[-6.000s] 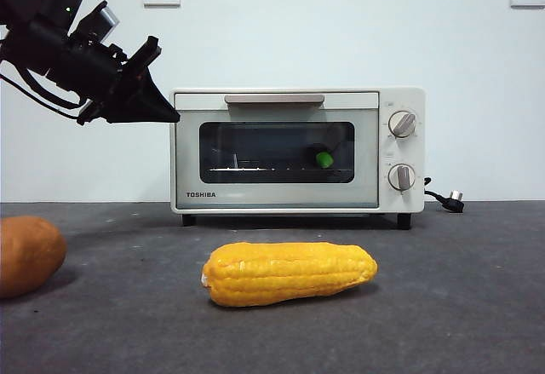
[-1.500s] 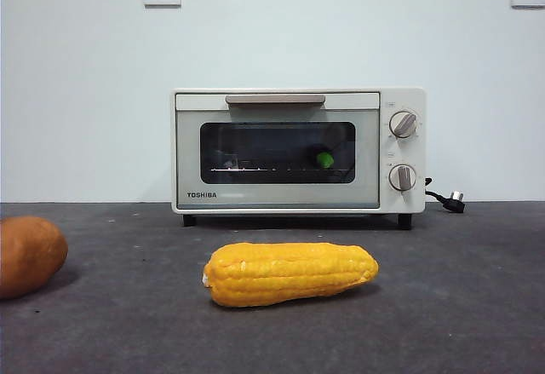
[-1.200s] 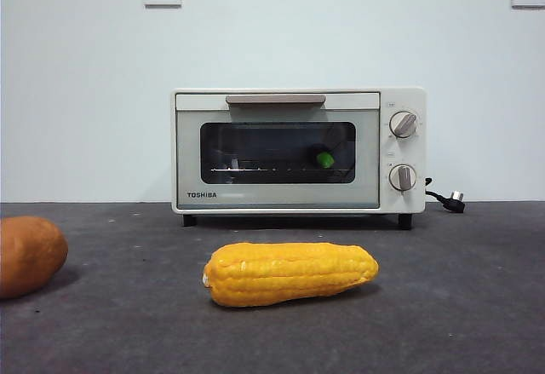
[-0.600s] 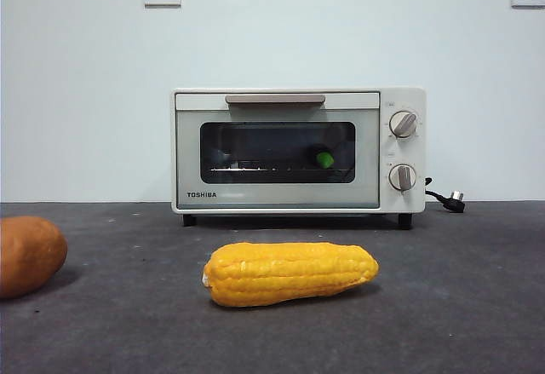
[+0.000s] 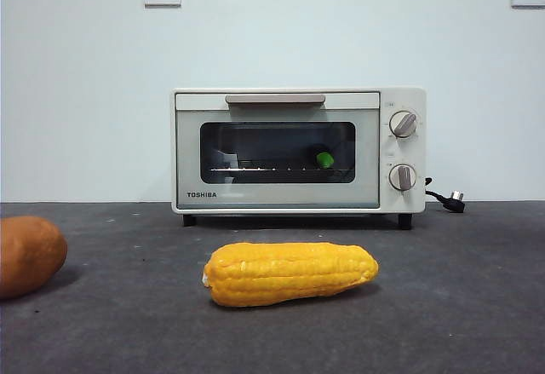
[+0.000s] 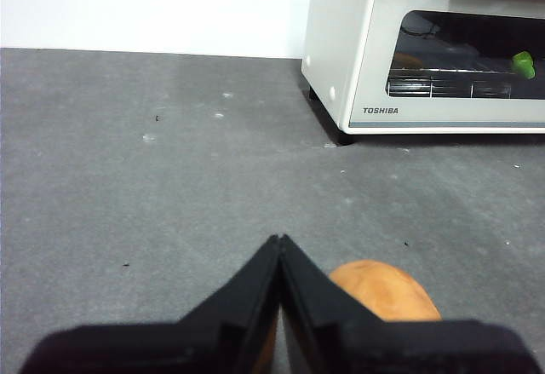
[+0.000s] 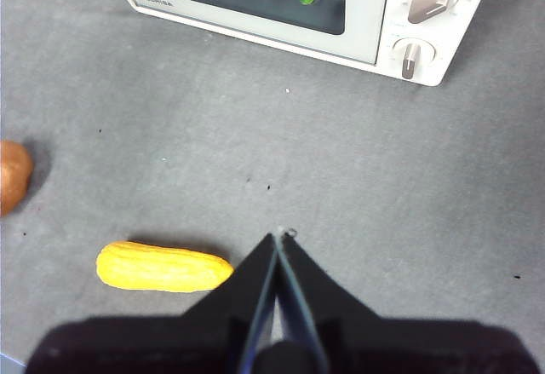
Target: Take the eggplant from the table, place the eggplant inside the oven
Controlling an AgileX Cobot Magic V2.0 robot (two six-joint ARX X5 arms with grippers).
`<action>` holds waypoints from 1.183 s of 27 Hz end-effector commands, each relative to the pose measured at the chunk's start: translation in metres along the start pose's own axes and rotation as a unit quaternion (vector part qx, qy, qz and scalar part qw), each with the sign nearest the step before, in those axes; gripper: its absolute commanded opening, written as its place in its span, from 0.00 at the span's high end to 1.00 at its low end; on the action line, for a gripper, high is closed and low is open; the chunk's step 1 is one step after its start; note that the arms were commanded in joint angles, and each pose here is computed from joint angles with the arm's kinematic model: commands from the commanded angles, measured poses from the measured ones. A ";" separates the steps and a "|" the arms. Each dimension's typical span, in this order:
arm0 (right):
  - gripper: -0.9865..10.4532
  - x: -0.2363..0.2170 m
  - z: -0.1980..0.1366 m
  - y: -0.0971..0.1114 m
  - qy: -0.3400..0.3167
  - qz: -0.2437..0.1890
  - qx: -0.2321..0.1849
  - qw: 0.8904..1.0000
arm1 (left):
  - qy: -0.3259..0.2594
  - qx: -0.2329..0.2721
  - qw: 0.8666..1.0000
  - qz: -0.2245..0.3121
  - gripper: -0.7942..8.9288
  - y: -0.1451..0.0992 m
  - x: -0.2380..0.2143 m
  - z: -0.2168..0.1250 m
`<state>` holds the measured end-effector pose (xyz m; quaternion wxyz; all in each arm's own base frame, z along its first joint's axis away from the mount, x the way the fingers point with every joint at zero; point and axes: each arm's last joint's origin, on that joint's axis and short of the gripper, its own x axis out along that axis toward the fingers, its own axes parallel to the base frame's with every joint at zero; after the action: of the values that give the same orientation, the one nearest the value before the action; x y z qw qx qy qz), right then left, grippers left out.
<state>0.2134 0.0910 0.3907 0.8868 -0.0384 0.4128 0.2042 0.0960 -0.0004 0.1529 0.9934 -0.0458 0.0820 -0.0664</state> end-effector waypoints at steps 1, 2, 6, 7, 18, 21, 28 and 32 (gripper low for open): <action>0.91 0.001 0.001 0.000 -0.004 0.000 -0.003 1.000 | 0.002 -0.003 1.000 0.001 0.92 0.000 0.001 -0.003; 0.91 0.001 0.001 0.000 -0.004 0.000 -0.003 1.000 | 0.002 -0.003 1.000 0.001 0.92 0.000 0.001 -0.003; 0.91 -0.014 0.003 -0.011 -0.047 -0.089 -0.012 0.995 | 0.002 -0.003 1.000 0.001 0.92 0.000 0.001 -0.003; 0.91 -0.025 0.003 -0.012 -0.075 -0.110 -0.009 0.991 | 0.002 -0.003 1.000 0.001 0.92 0.000 0.001 -0.003; 0.91 -0.165 -0.066 -0.024 -0.300 -0.241 0.074 0.920 | 0.002 -0.003 1.000 0.001 0.92 0.000 0.001 -0.003; 0.91 -0.180 -0.081 -0.018 -0.324 -0.264 0.078 0.905 | 0.002 -0.004 1.000 0.001 0.92 0.000 0.001 -0.003; 0.91 -0.175 -0.115 -0.012 -0.351 -0.277 0.079 0.891 | 0.002 -0.003 1.000 0.001 0.92 0.000 0.001 -0.003; 0.91 -0.146 -0.134 -0.017 -0.353 -0.264 0.078 0.894 | 0.002 -0.003 1.000 0.001 0.92 0.000 0.001 -0.003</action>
<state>0.0363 -0.0044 0.4192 0.9958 -0.0026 0.0551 -0.0725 0.0960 -0.0004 0.1529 0.9934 -0.0458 0.0820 -0.0664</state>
